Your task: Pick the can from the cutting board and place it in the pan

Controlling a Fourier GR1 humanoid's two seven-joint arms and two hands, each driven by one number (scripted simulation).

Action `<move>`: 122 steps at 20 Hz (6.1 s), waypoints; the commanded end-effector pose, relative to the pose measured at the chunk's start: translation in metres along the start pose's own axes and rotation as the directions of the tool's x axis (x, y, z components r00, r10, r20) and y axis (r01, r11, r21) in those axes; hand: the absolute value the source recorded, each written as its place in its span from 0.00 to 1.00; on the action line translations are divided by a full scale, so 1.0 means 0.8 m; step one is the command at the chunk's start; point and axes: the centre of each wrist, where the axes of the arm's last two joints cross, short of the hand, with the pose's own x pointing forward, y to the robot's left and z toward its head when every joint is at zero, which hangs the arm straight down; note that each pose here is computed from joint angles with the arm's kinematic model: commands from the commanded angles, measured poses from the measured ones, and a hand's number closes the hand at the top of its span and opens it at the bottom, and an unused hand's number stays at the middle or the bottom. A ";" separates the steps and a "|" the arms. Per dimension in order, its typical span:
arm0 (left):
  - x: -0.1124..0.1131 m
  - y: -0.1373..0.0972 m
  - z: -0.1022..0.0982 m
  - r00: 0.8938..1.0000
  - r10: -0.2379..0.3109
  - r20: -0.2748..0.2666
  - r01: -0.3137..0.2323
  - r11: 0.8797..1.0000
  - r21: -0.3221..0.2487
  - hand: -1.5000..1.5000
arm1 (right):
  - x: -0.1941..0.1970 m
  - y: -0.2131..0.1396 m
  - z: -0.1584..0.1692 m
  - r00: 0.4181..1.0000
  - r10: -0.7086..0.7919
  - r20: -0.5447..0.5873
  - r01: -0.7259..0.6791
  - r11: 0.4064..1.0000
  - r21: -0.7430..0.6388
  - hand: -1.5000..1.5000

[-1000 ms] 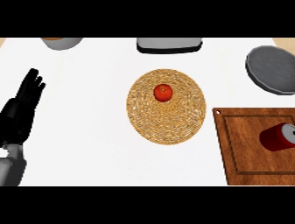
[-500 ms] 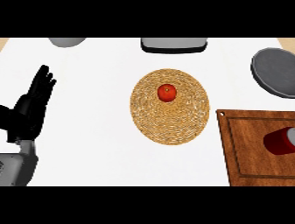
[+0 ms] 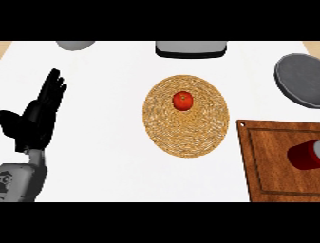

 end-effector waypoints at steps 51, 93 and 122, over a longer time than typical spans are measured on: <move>-0.002 0.006 0.000 1.000 -0.014 -0.007 0.014 1.000 -0.002 0.50 | 0.032 0.174 -0.100 0.957 0.266 -0.118 -0.182 0.865 0.468 0.00; -0.015 0.012 0.003 1.000 0.000 -0.020 0.000 1.000 0.007 0.50 | 0.132 0.402 -0.169 0.951 0.299 -0.080 -0.206 0.804 0.558 1.00; -0.009 0.002 -0.002 1.000 -0.004 0.000 0.004 1.000 -0.006 0.50 | 0.089 0.200 -0.188 0.961 -0.211 -0.180 0.111 0.887 -0.449 1.00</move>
